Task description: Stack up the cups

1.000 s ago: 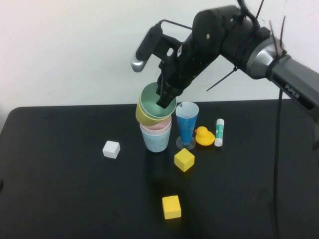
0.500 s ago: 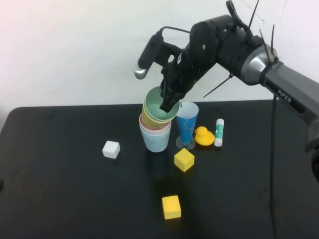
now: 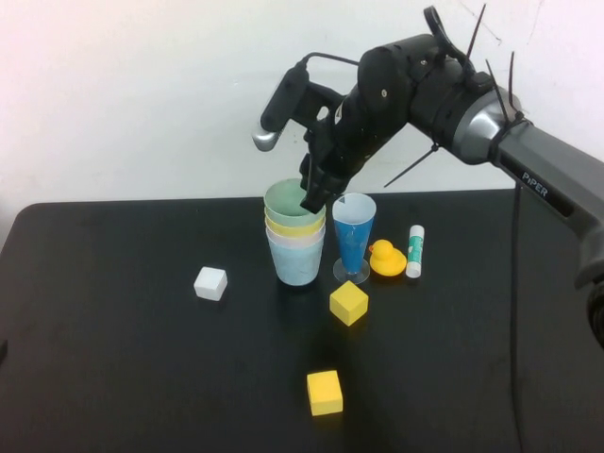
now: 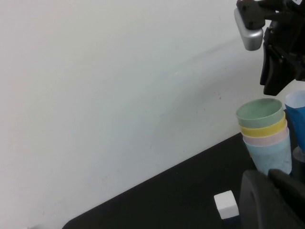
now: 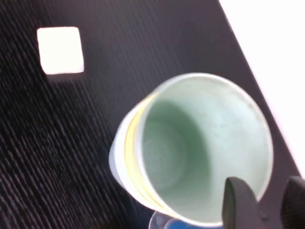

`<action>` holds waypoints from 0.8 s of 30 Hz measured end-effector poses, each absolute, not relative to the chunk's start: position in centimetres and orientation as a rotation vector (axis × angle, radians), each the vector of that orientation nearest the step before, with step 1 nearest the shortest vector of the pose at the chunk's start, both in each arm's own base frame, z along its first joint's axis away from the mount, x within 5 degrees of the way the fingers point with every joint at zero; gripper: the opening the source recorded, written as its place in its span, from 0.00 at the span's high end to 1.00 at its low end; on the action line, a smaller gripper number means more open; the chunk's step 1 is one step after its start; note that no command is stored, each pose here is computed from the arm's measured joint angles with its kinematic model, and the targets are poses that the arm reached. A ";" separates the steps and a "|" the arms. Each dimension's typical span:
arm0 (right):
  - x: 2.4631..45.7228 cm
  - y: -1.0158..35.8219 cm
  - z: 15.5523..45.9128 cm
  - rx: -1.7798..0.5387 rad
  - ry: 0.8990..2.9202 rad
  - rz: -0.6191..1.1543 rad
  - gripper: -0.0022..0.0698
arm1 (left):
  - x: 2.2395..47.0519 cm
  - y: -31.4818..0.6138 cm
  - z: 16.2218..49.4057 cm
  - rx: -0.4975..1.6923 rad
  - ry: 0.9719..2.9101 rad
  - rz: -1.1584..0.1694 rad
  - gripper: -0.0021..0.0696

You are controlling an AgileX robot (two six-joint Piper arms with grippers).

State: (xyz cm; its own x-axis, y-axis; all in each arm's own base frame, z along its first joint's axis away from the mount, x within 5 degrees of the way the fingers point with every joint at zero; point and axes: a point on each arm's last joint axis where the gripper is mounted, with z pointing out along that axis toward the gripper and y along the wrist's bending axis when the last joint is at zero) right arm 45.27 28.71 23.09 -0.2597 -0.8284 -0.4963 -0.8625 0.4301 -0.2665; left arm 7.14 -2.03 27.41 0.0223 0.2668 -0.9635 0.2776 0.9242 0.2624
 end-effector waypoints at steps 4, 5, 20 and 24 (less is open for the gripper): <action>44.6 28.4 24.6 -1.430 2.120 0.080 0.68 | 7.1 -2.0 27.4 0.436 1.565 -0.009 0.97; 44.4 28.2 25.3 -1.432 2.119 0.078 0.68 | 7.1 -2.0 27.4 0.436 1.565 -0.009 0.97; 32.5 18.2 46.0 -1.205 1.820 -0.114 0.81 | 5.0 -1.4 28.2 0.319 1.460 -0.100 0.97; 28.7 16.0 47.3 -1.180 1.788 -0.116 0.93 | 4.0 -1.1 28.0 0.304 1.406 -0.105 0.97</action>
